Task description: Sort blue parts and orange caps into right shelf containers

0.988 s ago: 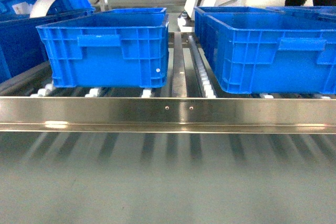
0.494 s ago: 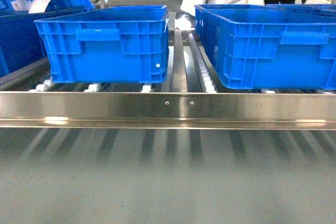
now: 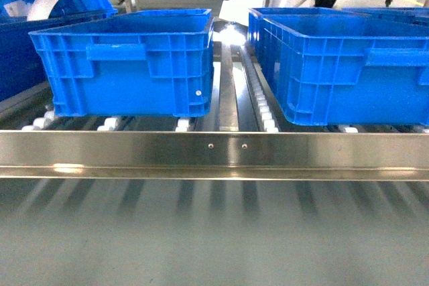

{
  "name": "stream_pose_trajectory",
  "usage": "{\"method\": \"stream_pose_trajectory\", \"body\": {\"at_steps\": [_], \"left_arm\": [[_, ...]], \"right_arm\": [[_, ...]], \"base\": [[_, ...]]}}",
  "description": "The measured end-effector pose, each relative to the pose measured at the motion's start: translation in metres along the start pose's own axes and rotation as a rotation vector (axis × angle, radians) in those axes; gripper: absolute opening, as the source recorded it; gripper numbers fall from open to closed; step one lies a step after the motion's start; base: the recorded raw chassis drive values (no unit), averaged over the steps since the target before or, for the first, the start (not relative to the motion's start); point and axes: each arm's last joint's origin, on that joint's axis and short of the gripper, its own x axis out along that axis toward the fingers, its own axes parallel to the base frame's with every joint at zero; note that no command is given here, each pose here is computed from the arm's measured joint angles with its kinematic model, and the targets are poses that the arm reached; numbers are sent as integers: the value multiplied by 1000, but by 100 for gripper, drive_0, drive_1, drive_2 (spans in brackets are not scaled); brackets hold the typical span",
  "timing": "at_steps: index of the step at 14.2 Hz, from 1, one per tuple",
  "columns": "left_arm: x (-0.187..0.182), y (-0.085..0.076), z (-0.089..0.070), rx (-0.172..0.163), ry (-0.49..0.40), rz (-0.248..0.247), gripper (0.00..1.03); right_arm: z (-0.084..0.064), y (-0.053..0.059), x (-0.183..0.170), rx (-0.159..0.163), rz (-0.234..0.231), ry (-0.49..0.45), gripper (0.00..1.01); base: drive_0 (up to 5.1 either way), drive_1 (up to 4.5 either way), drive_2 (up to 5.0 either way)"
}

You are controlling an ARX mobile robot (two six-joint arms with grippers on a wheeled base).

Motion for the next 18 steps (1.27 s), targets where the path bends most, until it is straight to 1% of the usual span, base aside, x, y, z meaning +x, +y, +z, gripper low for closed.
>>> {"method": "stream_pose_trajectory", "body": {"at_steps": [13, 18], "left_arm": [[0, 0, 0, 0, 2, 0, 42], [0, 0, 0, 0, 0, 1, 42]], "right_arm": [[0, 0, 0, 0, 0, 2, 44], [0, 0, 0, 0, 0, 0, 44]], "base": [[-4, 424, -433], [-3, 18, -24]]}}
